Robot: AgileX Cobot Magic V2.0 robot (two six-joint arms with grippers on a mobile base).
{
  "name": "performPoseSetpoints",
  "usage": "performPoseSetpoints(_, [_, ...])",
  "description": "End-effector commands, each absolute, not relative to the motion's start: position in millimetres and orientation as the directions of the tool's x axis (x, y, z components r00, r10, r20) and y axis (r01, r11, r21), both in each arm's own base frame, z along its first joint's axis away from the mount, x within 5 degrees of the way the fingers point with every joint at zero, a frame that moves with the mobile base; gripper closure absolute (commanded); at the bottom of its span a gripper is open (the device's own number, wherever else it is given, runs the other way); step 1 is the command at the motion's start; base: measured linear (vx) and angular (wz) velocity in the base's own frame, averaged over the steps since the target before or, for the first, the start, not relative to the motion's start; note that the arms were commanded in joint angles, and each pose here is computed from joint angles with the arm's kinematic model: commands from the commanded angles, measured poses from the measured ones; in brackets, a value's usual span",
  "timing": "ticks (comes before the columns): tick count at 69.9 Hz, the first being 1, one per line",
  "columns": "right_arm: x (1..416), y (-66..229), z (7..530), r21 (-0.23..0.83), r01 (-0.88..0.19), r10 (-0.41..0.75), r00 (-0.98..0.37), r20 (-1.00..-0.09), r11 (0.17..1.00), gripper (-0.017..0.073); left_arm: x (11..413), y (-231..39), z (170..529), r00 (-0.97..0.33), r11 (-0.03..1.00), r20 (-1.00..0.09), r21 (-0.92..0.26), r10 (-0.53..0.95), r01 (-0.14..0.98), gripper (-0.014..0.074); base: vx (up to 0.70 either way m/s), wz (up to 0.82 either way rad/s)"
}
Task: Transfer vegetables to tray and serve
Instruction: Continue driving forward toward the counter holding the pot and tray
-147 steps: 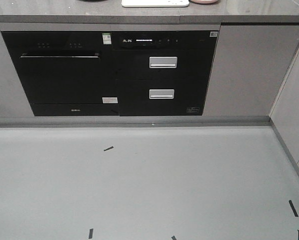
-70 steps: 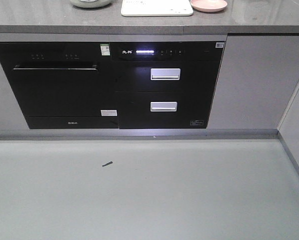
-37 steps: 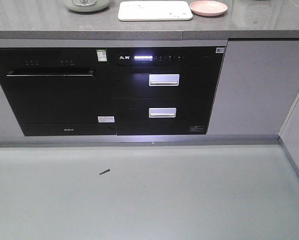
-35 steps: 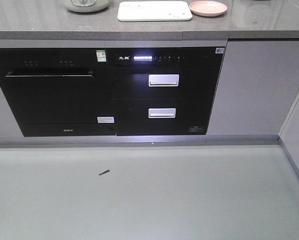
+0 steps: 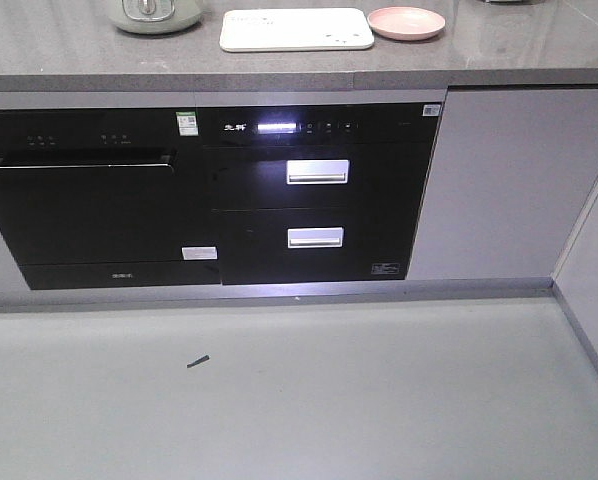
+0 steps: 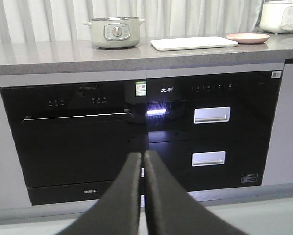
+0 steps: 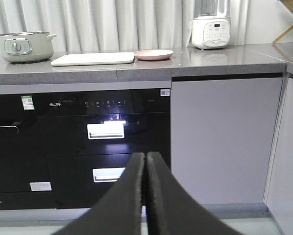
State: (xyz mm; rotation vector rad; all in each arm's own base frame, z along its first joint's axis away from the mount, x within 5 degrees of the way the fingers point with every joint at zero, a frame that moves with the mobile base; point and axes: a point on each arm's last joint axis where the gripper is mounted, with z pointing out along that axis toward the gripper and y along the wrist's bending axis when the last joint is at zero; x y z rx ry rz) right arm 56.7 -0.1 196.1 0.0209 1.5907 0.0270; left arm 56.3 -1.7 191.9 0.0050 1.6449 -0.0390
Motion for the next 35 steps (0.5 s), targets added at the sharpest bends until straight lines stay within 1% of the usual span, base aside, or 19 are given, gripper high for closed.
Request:
performPoseSetpoints(1, [56.7,0.3,198.2,0.026,-0.008,0.027,0.048,-0.998,1.0,0.0562,56.7,-1.5,190.6,-0.008,0.999,-0.999,-0.034,-0.034,0.026,0.0599,0.09,-0.04])
performPoseSetpoints(35, [56.7,0.3,198.2,0.026,-0.008,0.027,0.048,-0.998,1.0,0.0562,56.7,-1.5,190.6,-0.008,0.999,-0.999,-0.034,-0.034,0.026,0.0599,0.09,-0.03])
